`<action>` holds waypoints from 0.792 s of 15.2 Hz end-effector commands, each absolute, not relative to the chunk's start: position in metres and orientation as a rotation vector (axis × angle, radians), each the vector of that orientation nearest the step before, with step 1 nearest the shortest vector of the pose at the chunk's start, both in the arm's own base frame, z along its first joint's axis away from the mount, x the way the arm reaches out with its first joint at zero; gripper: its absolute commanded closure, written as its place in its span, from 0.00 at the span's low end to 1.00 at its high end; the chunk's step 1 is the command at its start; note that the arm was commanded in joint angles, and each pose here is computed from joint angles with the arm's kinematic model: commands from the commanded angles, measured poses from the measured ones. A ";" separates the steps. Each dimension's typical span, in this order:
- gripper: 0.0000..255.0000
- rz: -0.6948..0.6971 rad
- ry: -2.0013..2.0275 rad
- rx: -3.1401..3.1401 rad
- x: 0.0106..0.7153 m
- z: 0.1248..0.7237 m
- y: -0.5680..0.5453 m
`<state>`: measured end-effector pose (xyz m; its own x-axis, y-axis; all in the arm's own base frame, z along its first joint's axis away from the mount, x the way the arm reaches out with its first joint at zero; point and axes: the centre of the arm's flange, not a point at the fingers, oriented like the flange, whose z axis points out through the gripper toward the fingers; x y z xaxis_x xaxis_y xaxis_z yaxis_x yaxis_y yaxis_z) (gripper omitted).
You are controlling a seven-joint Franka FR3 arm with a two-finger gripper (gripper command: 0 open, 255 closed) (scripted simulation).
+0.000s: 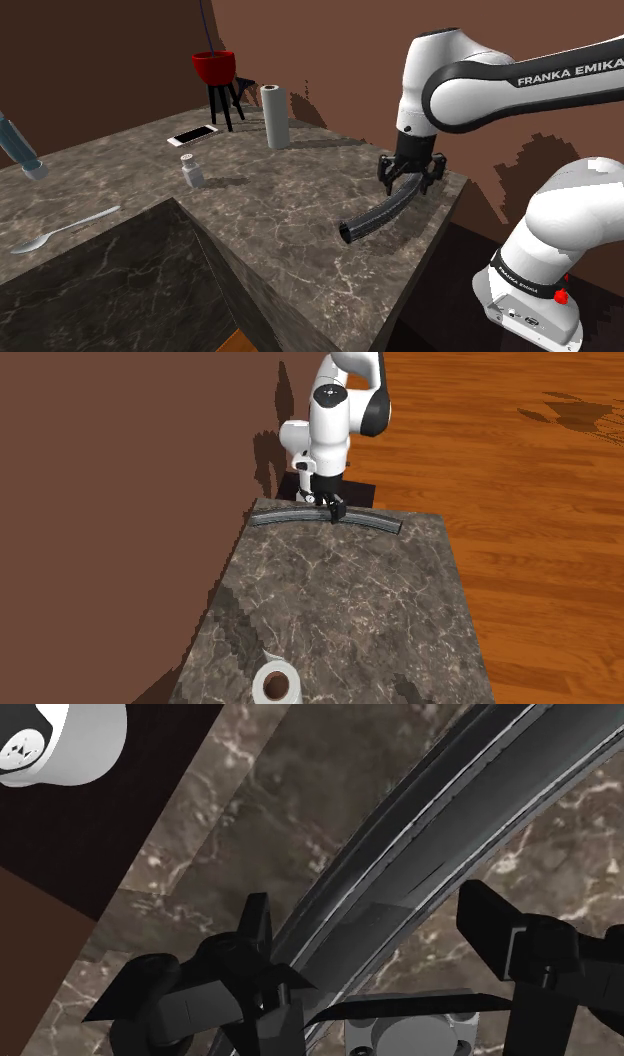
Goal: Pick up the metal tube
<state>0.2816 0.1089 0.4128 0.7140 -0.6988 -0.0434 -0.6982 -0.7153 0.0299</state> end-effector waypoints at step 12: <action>1.00 -0.080 -1.181 2.898 0.282 0.471 0.109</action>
